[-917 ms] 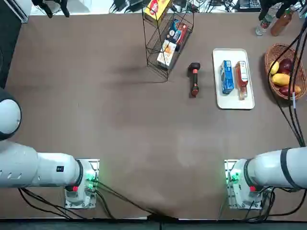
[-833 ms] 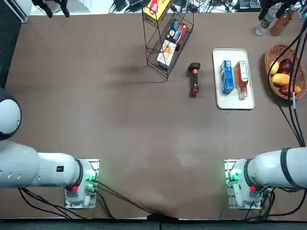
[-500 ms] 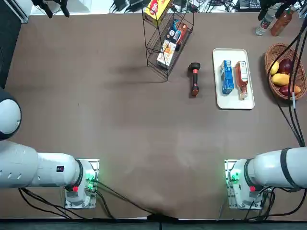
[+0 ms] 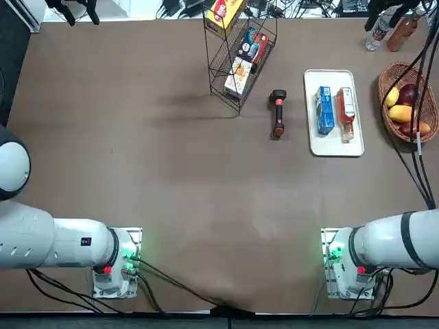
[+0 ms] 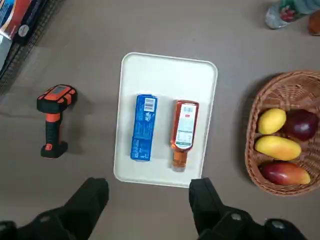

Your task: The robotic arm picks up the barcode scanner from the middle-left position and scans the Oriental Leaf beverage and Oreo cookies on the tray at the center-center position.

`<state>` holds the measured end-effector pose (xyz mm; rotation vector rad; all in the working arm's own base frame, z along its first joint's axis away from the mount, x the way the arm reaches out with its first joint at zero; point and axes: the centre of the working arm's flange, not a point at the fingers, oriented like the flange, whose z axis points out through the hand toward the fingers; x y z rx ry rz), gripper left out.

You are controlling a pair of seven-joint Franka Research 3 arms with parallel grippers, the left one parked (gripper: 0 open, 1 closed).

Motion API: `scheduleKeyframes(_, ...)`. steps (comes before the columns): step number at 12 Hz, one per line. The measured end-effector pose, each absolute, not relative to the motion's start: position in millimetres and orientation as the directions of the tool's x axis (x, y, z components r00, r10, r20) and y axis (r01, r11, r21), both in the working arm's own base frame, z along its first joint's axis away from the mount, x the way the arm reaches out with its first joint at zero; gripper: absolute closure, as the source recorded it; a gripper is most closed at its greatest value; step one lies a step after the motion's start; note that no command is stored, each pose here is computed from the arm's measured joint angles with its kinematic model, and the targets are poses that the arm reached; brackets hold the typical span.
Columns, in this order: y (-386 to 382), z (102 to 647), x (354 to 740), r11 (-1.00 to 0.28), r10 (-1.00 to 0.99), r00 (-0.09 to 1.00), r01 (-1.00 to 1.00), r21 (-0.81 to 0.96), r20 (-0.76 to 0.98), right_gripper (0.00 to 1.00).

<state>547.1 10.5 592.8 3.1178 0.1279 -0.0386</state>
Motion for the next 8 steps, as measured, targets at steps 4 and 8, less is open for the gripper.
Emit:
scheduleKeyframes(4,37,566,553,-0.996,0.068,0.996,0.064,-0.058,-0.063,0.0)
scheduleKeyframes(8,63,519,554,-0.993,0.097,0.991,0.089,-0.079,-0.091,0.0)
